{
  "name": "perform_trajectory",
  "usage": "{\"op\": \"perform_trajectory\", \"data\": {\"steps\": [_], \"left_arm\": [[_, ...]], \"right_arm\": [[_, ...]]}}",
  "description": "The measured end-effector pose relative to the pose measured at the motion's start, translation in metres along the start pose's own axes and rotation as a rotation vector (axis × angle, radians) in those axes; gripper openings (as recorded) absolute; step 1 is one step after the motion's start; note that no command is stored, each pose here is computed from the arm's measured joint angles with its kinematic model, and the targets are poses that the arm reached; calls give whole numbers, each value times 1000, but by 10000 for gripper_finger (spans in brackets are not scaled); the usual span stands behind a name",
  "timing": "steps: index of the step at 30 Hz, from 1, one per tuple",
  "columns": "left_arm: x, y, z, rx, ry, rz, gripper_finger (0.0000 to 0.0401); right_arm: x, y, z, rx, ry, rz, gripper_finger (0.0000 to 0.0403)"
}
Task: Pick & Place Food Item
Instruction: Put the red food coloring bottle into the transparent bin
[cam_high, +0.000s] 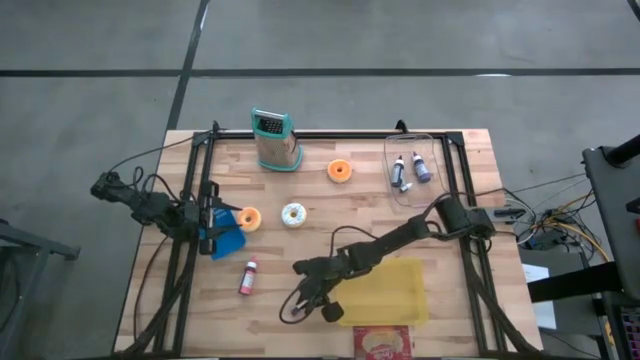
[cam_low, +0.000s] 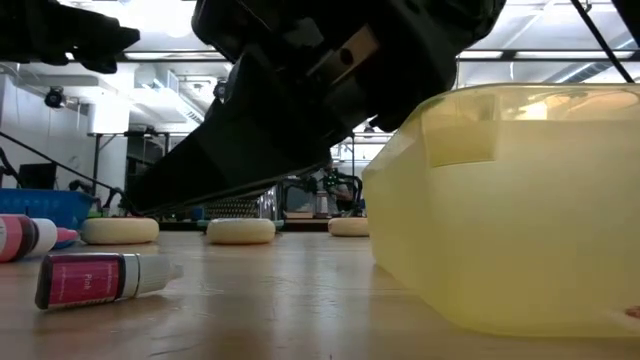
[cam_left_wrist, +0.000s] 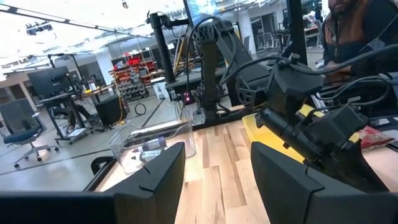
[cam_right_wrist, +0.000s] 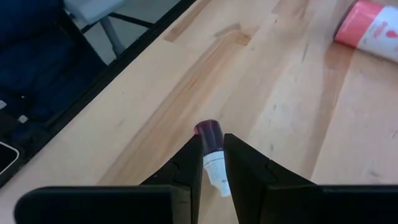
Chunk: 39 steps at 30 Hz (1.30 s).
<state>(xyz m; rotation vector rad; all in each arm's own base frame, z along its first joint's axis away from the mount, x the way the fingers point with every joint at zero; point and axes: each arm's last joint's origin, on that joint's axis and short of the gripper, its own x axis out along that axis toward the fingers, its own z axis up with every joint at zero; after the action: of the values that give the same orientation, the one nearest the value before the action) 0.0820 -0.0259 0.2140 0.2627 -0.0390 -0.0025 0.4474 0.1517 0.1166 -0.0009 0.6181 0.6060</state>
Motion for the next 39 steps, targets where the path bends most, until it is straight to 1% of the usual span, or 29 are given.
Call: {"op": "perform_trajectory", "data": {"steps": [5, 13, 23, 27, 34, 39], "left_arm": [[0, 0, 0, 0, 0, 0, 188], [0, 0, 0, 0, 0, 1, 188], [0, 0, 0, 0, 0, 0, 188], [0, 0, 0, 0, 0, 1, 188], [0, 0, 0, 0, 0, 1, 188], [0, 0, 0, 0, 0, 0, 188]], "right_arm": [[0, 0, -2, 13, 5, -1, 59], [4, -2, -11, 104, 46, 0, 61], [4, -1, -13, 106, 60, -1, 61], [5, -2, -12, 87, 45, -1, 61], [5, -2, 0, -8, -1, -6, 61], [5, -2, 1, -12, -4, -7, 61]]}}
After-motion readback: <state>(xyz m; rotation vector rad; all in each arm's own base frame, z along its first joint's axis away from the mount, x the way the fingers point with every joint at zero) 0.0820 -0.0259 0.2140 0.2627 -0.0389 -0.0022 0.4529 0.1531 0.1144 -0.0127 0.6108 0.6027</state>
